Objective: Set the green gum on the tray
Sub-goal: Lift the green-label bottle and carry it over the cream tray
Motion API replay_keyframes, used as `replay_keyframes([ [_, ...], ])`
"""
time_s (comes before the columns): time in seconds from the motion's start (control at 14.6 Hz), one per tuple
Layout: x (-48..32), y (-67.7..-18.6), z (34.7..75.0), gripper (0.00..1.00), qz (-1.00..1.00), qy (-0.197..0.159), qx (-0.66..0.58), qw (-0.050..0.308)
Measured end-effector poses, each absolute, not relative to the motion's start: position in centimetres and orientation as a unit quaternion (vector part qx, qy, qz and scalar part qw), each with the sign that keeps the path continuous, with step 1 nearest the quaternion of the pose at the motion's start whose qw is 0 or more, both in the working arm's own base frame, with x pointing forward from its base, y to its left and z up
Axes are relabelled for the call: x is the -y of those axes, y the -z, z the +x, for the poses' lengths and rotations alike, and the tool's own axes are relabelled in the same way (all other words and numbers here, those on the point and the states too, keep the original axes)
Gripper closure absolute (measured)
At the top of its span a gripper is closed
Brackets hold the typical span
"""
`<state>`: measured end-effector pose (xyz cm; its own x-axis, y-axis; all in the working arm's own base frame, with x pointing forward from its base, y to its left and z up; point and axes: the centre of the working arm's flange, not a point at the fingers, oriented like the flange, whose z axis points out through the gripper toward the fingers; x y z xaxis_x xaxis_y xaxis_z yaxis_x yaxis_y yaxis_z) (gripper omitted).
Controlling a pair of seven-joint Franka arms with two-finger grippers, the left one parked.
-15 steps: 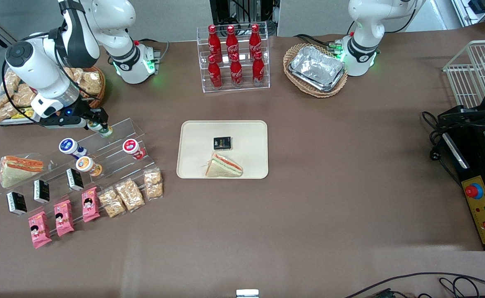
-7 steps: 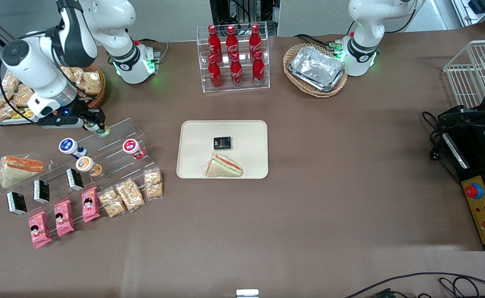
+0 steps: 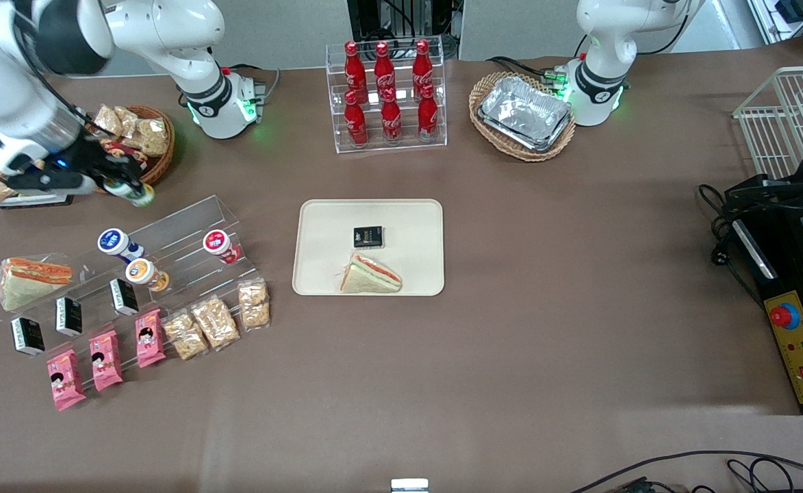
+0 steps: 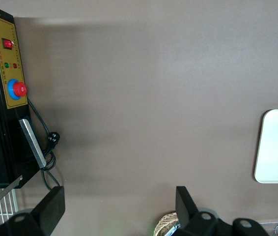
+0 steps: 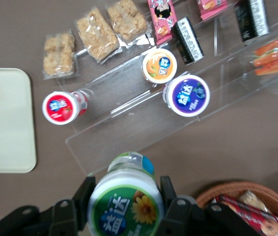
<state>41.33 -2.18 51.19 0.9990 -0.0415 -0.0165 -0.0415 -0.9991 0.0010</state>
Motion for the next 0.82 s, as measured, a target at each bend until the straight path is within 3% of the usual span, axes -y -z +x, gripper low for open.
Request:
replay_keyframes([
  [0.34, -1.6, -62.0, 42.0, 0.41, 0.999, 0.014, 0.038, 0.007],
  [0.82, -14.9, -62.6, 43.4, 0.41, 0.991, 0.035, 0.129, -0.005],
])
